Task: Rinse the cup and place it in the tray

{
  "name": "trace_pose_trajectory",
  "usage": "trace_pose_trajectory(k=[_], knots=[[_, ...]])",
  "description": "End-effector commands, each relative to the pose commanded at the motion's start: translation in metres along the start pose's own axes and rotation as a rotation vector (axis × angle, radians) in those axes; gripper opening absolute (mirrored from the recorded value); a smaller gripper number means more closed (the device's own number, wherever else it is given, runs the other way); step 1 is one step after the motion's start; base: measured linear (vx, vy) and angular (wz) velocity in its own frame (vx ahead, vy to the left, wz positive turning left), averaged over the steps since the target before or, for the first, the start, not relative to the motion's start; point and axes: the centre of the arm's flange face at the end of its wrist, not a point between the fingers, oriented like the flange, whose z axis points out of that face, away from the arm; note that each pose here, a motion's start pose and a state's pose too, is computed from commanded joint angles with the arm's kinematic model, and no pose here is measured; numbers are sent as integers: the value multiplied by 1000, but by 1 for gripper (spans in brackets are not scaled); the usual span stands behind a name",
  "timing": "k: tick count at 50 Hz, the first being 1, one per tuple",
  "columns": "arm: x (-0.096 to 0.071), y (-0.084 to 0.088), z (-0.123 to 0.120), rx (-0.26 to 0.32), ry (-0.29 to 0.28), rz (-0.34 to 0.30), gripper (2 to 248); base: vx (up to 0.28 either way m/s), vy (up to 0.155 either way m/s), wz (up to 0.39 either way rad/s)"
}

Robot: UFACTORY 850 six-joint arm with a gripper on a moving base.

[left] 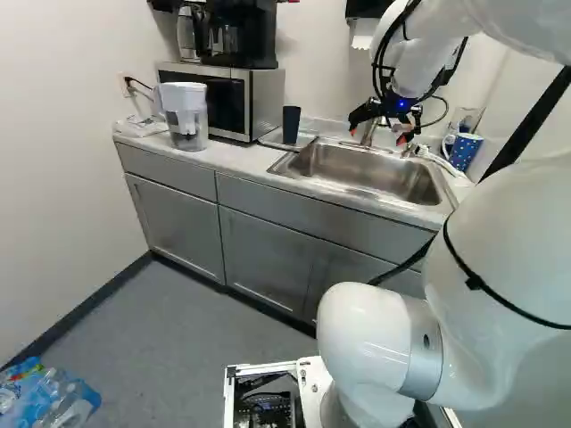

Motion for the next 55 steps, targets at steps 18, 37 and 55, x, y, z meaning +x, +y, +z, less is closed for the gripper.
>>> trace_pose_trajectory(k=[18, 37, 55], knots=[[0, 0, 0, 0, 0, 0, 247, -91, 110, 3], [0, 0, 0, 0, 0, 0, 247, -130, 122, -4], [0, 0, 0, 0, 0, 0, 247, -126, 124, -3]])
